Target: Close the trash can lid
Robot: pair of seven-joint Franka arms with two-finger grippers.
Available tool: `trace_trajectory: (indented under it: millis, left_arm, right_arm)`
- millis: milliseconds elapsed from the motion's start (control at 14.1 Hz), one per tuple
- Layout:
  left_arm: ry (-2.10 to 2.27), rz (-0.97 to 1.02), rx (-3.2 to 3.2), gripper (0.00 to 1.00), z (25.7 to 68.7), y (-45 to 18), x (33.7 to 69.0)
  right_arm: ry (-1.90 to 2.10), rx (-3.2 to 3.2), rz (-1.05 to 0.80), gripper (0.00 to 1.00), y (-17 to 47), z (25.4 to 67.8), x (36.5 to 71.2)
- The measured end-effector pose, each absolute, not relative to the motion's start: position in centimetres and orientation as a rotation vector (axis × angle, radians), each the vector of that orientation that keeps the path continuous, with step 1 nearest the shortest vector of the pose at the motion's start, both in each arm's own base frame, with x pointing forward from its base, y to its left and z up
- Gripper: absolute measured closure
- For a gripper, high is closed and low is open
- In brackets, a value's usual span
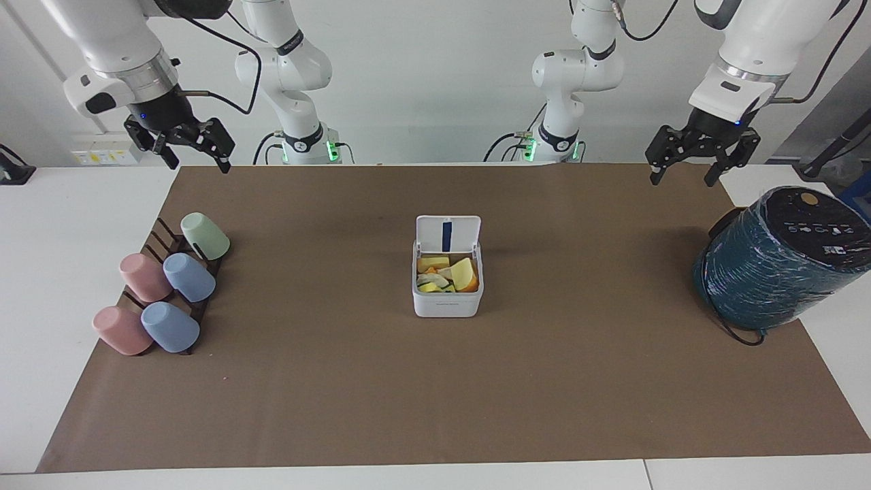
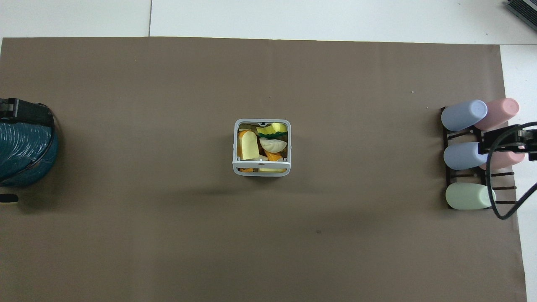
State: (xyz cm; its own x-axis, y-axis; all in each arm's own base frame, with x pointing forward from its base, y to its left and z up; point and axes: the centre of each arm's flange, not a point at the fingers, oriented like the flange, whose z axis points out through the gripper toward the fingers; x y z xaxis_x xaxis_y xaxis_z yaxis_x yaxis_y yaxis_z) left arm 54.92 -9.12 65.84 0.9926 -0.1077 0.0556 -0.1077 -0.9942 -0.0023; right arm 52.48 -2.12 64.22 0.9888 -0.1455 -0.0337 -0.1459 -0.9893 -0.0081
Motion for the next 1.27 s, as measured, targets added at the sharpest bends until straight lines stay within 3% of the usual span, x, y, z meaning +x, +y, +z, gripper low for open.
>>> trace_trajectory:
  millis: [141, 424, 707, 990, 1273]
  left_arm:
    - [-0.202, 0.084, 3.131, 0.03, 65.8, -12.2, 54.3]
    - [-0.350, 0.079, 3.115, 0.56, 65.7, -17.5, 52.7]
    - [-0.526, 0.127, 3.071, 0.99, 64.7, -24.1, 49.8]
    - [-0.577, 0.212, 3.021, 0.99, 62.9, -31.7, 46.0]
    - [-0.618, 0.158, 3.025, 0.99, 58.5, -34.3, 45.8]
  right_arm:
    - [0.225, -3.128, 0.040, 0.00, -2.0, 64.2, 52.6]
    - [0.184, -3.166, 0.011, 0.00, -0.8, 63.5, 52.8]
    - [0.228, -3.161, -0.033, 0.00, 0.8, 63.0, 53.0]
    - [0.246, -3.160, -0.036, 0.00, 2.3, 62.5, 53.0]
    - [0.262, -3.154, -0.038, 0.00, 1.7, 62.6, 52.9]
